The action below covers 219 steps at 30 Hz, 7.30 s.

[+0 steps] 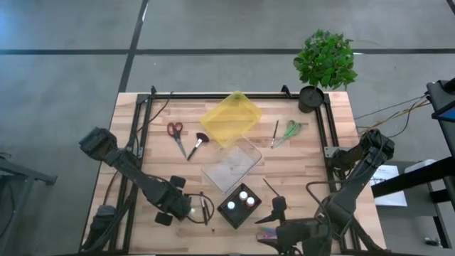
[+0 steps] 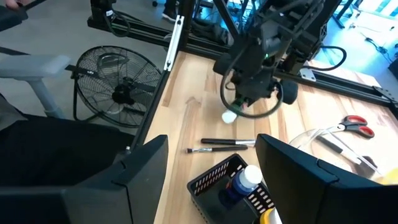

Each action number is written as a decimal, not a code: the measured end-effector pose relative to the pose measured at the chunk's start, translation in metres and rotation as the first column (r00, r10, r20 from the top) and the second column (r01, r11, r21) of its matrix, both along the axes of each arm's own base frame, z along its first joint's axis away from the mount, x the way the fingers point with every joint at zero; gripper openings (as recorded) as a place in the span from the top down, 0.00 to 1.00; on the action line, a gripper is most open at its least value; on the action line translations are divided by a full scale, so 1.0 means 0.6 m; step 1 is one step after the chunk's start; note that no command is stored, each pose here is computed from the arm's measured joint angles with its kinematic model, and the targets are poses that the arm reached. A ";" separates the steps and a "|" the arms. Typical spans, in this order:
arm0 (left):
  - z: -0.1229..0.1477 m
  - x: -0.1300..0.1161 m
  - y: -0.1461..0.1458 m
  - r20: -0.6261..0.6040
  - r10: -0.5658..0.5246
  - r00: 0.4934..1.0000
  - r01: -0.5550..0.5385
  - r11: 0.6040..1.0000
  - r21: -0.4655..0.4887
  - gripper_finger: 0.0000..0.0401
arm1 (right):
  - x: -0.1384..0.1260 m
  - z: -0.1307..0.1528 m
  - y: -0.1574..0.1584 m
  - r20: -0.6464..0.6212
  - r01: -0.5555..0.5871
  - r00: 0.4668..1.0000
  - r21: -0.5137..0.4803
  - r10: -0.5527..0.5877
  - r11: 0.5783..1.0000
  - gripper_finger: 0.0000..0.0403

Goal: Pick & Place Paint Supplies
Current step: Put the green paint bottle into the black bin

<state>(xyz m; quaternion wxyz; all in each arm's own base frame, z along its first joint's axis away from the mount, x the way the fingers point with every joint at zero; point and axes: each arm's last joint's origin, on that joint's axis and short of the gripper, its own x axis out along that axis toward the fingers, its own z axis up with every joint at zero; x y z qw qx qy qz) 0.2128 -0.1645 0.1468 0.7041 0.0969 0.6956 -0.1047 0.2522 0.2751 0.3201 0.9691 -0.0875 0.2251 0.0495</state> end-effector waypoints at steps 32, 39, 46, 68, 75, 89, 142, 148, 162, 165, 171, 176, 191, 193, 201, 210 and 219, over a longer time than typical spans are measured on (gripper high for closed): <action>0.105 0.005 0.001 0.394 -0.002 0.919 0.077 0.981 -0.176 0.63 | 0.159 -0.106 -0.050 0.044 -0.170 0.979 -0.370 0.199 0.914 0.39; 0.105 0.005 0.001 0.397 -0.006 0.918 0.082 0.981 -0.175 0.63 | 0.200 -0.119 -0.088 0.043 -0.228 0.965 -0.347 0.258 0.910 0.39; 0.108 0.015 0.004 0.439 -0.020 0.898 0.103 0.981 -0.165 0.63 | 0.233 -0.151 -0.086 0.046 -0.266 0.950 -0.400 0.309 0.877 0.39; 0.113 0.027 0.013 0.471 -0.013 0.882 0.102 0.981 -0.164 0.63 | 0.279 -0.142 -0.112 0.066 -0.272 0.943 -0.418 0.327 0.867 0.39; 0.115 0.033 0.015 0.499 -0.013 0.867 0.106 0.982 -0.158 0.63 | 0.278 -0.144 -0.111 0.058 -0.279 0.942 -0.410 0.330 0.868 0.39; 0.121 0.044 0.015 0.548 0.011 0.836 0.109 0.976 -0.186 0.63 | 0.278 -0.143 -0.112 0.061 -0.257 0.948 -0.426 0.311 0.867 0.39; 0.130 0.011 0.044 0.455 0.009 0.891 0.010 0.999 -0.039 0.08 | 0.249 -0.113 -0.097 0.043 -0.244 0.957 -0.422 0.288 0.873 0.72; 0.161 -0.005 0.062 0.511 0.061 0.857 -0.069 0.998 -0.002 0.04 | 0.209 -0.071 -0.101 -0.011 -0.197 0.980 -0.235 0.200 0.952 0.72; 0.254 -0.038 0.108 0.854 0.048 0.518 -0.317 0.938 0.140 0.04 | 0.116 -0.018 -0.097 -0.144 0.107 0.985 0.091 -0.093 0.990 0.72; 0.277 -0.038 0.112 0.910 0.009 0.414 -0.366 0.917 0.157 0.04 | 0.105 -0.023 -0.087 -0.163 0.143 0.979 0.106 -0.124 0.984 0.72; 0.312 -0.032 0.109 0.956 -0.058 0.289 -0.353 0.921 0.163 0.04 | 0.076 -0.058 -0.068 -0.175 0.279 0.948 0.058 -0.265 0.959 0.72; 0.315 -0.031 0.108 0.959 -0.066 0.275 -0.351 0.922 0.164 0.04 | 0.055 -0.072 -0.057 -0.121 0.362 0.928 0.071 -0.353 0.929 0.72; 0.284 -0.032 0.109 0.951 0.005 0.311 -0.379 0.918 0.119 0.04 | 0.092 -0.044 -0.096 -0.327 0.456 0.878 0.345 -0.351 0.820 0.72; 0.281 -0.033 0.110 0.949 -0.010 0.316 -0.386 0.912 0.138 0.04 | 0.099 -0.042 -0.107 -0.364 0.475 0.864 0.361 -0.347 0.803 0.72; 0.286 -0.042 0.119 0.952 -0.033 0.304 -0.454 0.874 0.175 0.04 | 0.115 -0.041 -0.126 -0.424 0.506 0.842 0.406 -0.333 0.761 0.72; 0.287 -0.052 0.125 0.956 -0.023 0.291 -0.460 0.873 0.162 0.04 | 0.127 -0.067 -0.105 -0.454 0.533 0.818 0.370 -0.352 0.761 0.72; 0.283 -0.053 0.126 0.956 -0.021 0.292 -0.461 0.873 0.160 0.04 | 0.157 -0.047 -0.071 -0.469 0.560 0.785 0.257 -0.405 0.788 0.72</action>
